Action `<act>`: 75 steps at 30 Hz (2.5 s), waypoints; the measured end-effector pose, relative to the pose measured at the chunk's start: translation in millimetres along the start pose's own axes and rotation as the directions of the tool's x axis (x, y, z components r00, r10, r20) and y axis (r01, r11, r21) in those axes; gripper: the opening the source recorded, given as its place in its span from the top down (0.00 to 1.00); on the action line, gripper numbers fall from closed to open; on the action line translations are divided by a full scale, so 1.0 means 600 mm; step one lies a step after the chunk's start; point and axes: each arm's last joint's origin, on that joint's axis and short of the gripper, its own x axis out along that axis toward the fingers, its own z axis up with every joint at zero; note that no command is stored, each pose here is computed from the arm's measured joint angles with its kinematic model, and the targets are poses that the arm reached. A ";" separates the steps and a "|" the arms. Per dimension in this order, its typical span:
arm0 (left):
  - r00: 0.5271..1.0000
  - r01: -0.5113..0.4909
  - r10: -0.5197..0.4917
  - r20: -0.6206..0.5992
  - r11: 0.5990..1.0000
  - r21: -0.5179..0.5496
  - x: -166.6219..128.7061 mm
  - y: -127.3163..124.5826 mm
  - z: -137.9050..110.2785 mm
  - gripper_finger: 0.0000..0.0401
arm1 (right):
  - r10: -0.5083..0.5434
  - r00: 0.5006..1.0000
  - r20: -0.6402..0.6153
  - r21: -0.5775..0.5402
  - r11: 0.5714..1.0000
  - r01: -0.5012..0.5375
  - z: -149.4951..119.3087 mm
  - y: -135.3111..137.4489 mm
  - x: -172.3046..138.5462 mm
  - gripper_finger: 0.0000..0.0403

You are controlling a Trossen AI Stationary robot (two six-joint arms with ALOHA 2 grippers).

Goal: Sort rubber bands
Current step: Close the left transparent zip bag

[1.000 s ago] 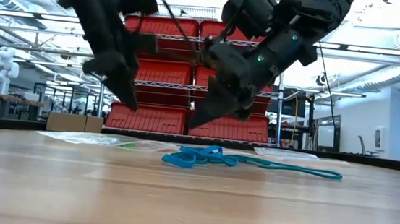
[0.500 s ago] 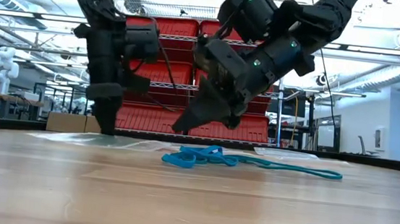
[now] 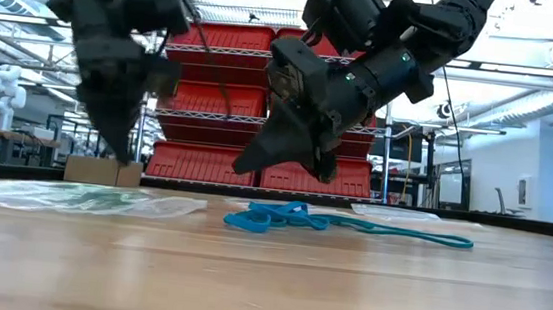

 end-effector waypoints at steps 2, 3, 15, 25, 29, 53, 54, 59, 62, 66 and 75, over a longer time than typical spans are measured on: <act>0.998 0.008 -0.009 0.067 1.000 0.010 -0.012 -0.004 0.006 1.00 | 0.004 1.000 0.003 0.054 0.999 -0.005 -0.002 -0.001 0.004 0.95; 0.995 0.012 -0.014 0.096 1.000 0.016 -0.018 -0.005 0.008 1.00 | 0.008 1.000 0.009 0.071 0.997 -0.009 -0.003 -0.003 0.008 0.93; 0.981 -0.044 0.030 0.190 0.996 0.074 -0.028 0.000 0.019 1.00 | 0.008 0.996 0.083 0.176 0.984 -0.022 0.005 -0.032 0.084 0.61; 0.978 -0.065 0.045 0.202 0.993 0.095 -0.029 0.002 0.020 1.00 | -0.055 0.998 0.008 0.034 0.998 0.055 0.026 -0.020 0.128 0.85; 0.978 -0.070 0.045 0.204 0.991 0.115 -0.029 0.002 0.021 1.00 | -0.055 0.998 0.008 -0.040 0.998 0.056 0.030 -0.017 0.125 0.98; 0.973 0.138 -0.180 0.146 0.956 0.259 -0.030 -0.010 0.022 0.74 | -0.131 0.983 -0.127 -0.041 0.991 0.127 0.072 0.026 0.017 0.87; 0.972 0.138 -0.181 0.148 0.956 0.260 -0.030 -0.010 0.022 0.72 | -0.137 0.981 -0.135 -0.025 0.991 0.135 0.066 0.025 0.023 0.84; 0.971 0.136 -0.181 0.155 0.956 0.261 -0.031 -0.011 0.023 0.68 | -0.112 0.985 -0.128 0.008 0.993 0.114 0.045 0.032 0.049 0.68; 0.972 0.131 -0.176 0.157 0.957 0.260 -0.031 -0.011 0.023 0.68 | -0.107 0.986 -0.130 0.030 0.993 0.112 0.034 0.032 0.063 0.63; 0.973 0.119 -0.164 0.162 0.959 0.258 -0.030 -0.010 0.023 0.68 | -0.120 0.985 -0.126 0.066 0.989 0.129 0.024 0.024 0.078 0.63; 0.974 0.104 -0.150 0.168 0.961 0.255 -0.030 -0.009 0.024 0.68 | -0.203 0.975 -0.091 0.002 0.979 0.204 0.016 0.018 0.087 0.91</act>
